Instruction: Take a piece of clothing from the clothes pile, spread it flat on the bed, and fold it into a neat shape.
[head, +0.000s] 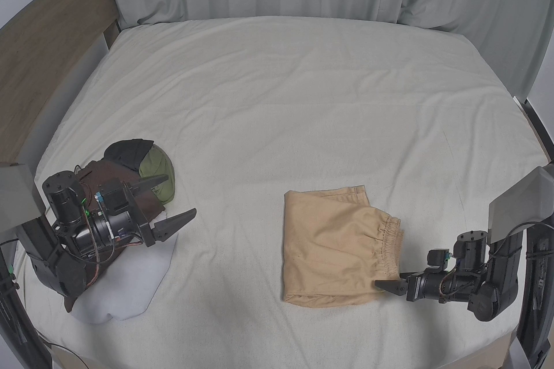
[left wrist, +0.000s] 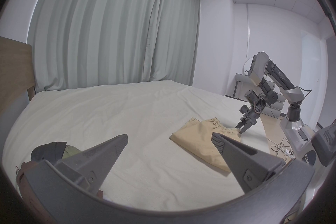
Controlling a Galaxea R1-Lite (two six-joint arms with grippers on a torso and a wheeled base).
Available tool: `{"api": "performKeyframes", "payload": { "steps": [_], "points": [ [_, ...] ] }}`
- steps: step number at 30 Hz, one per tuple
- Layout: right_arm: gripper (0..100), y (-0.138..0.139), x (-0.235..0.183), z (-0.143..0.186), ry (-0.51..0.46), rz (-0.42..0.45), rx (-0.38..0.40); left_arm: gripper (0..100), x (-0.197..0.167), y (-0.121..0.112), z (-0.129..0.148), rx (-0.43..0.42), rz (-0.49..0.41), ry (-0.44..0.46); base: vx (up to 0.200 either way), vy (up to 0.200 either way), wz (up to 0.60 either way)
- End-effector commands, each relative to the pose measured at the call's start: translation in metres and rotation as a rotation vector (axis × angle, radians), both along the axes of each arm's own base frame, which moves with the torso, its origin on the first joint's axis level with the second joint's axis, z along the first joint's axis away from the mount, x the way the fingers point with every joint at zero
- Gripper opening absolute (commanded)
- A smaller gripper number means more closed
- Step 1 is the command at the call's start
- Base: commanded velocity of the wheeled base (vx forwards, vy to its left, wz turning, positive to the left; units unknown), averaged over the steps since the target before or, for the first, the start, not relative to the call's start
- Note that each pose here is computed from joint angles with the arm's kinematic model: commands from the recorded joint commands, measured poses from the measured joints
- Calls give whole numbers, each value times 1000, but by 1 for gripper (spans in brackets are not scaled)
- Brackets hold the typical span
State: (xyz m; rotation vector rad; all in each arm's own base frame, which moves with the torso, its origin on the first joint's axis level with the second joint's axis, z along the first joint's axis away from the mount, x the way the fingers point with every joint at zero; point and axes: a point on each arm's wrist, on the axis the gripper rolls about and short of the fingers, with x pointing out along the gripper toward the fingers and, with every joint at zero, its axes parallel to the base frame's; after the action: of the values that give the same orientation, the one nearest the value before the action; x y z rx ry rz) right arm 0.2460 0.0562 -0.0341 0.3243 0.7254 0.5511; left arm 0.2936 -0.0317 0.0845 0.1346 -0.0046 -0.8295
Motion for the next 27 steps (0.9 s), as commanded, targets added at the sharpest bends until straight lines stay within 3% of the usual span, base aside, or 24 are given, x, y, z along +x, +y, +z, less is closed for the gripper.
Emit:
{"api": "performKeyframes", "payload": {
  "steps": [1, 14, 27],
  "points": [
    [100, -6, 4, -14, 36, -25, -7, 100, 0, -1, -1, 1, -3, 3, 0, 0, 0],
    [100, 7, 6, -25, 53, 21, -10, 100, -2, -2, -2, 1, -8, 12, 0, 0, 0],
    [100, 18, 21, -24, -4, 43, 11, 100, -3, -3, -3, 1, -11, 18, 0, 0, 0]
  ]
}}
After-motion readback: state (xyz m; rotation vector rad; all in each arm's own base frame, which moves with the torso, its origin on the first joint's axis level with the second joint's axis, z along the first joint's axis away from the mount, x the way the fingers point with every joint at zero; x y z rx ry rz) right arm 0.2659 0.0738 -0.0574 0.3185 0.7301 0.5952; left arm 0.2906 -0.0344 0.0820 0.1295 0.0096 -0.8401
